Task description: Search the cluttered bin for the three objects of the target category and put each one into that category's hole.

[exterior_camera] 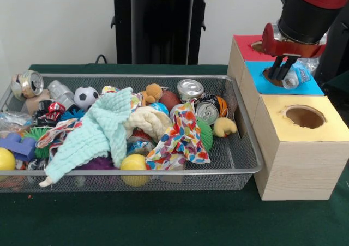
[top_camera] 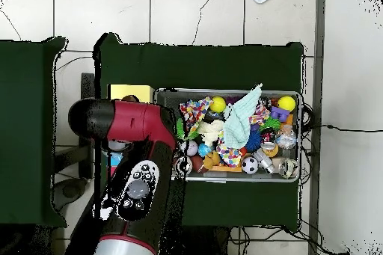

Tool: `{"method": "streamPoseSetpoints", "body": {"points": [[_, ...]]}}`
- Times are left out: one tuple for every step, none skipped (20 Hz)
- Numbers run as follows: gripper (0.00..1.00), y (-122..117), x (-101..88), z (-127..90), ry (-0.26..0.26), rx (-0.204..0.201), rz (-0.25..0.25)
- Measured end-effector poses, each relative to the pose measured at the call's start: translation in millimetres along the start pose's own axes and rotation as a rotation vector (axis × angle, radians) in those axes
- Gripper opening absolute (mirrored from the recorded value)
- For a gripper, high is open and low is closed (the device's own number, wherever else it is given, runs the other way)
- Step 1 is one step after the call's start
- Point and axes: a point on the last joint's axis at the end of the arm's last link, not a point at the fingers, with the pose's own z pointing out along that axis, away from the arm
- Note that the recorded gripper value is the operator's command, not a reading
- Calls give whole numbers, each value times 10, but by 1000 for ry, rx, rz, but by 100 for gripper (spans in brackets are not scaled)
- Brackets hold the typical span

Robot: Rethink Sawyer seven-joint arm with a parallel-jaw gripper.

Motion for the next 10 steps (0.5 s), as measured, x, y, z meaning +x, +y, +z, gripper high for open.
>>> {"method": "streamPoseSetpoints", "body": {"points": [[0, 3, 1, 10, 2, 0, -1], [0, 6, 2, 19, 3, 0, -1], [0, 11, 3, 35, 5, 0, -2], [0, 15, 4, 46, 7, -1, -3], [0, 23, 6, 62, 10, -1, -4], [0, 26, 7, 70, 11, -1, -5], [0, 37, 9, 88, 13, -2, -7], [0, 40, 9, 93, 14, -2, -7], [0, 44, 10, 97, 15, -3, -8], [0, 47, 10, 102, 16, -3, -8]]}}
